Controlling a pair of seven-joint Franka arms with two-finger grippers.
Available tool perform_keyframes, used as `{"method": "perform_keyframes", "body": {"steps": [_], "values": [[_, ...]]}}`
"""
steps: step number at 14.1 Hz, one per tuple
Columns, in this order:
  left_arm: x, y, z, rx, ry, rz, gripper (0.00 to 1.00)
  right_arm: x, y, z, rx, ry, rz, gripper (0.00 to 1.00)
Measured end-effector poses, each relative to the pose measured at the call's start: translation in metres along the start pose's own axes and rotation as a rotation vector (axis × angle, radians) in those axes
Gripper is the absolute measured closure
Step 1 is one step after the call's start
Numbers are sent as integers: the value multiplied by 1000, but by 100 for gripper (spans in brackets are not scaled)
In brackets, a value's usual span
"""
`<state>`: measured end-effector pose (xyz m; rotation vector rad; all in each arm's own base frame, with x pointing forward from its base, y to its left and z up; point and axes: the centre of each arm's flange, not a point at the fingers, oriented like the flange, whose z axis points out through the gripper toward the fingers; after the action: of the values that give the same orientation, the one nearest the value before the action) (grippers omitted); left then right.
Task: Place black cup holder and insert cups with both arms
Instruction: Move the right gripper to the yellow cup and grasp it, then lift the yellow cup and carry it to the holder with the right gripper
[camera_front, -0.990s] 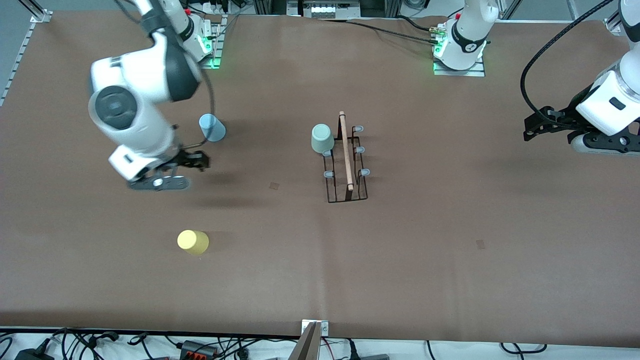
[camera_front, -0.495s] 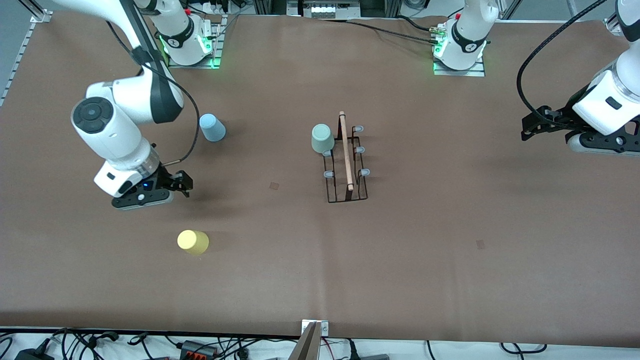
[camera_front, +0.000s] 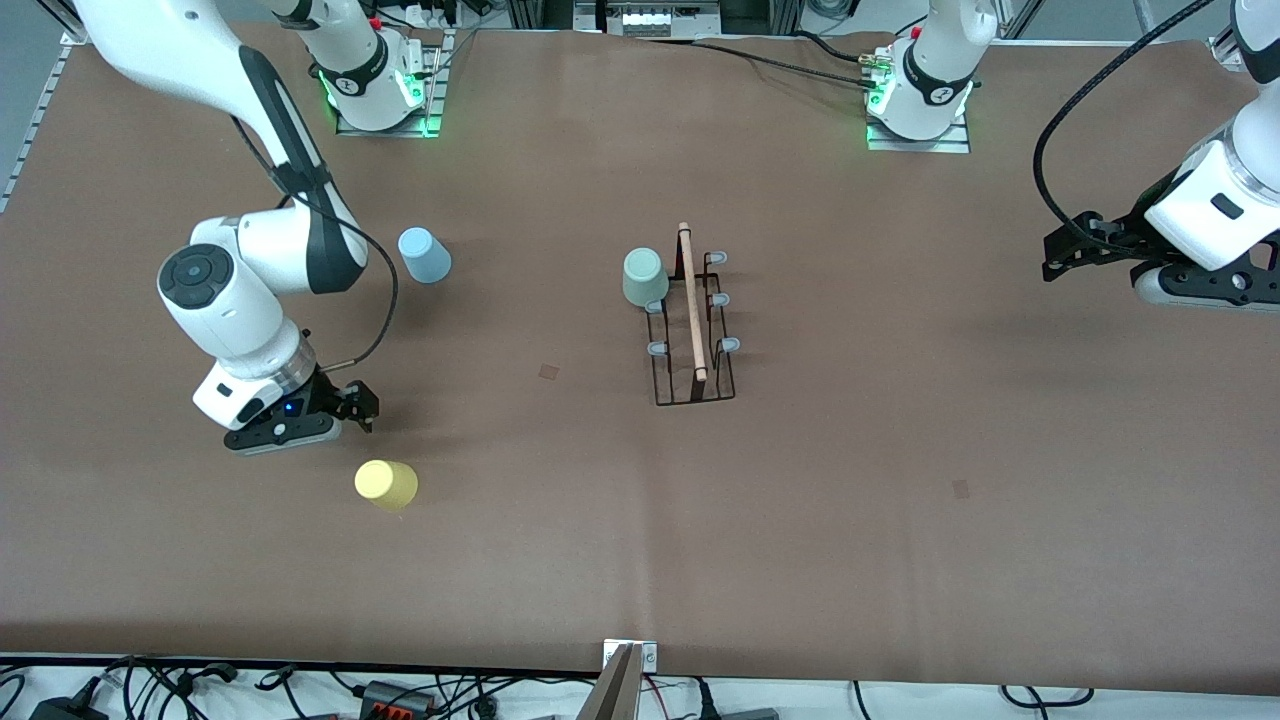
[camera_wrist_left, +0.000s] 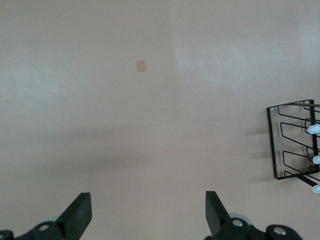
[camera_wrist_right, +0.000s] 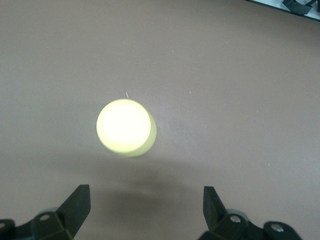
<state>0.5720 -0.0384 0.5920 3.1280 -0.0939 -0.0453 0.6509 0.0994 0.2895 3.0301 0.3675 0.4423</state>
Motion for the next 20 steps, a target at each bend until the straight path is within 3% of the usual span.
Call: {"method": "perform_keyframes", "body": {"steps": [4,12,17,19,20], "values": [[0,0,-1,0,2,0,0,2,-8,26,9,73,-3,0],[0,0,-1,0,3,0,0,16,-28,69,44,158,7,0],[0,0,-1,0,3,0,0,14,-25,84,41,173,13,0],[0,0,-1,0,3,0,0,16,-21,83,39,176,17,4],[0,0,-1,0,3,0,0,16,-20,83,39,176,18,13]]}}
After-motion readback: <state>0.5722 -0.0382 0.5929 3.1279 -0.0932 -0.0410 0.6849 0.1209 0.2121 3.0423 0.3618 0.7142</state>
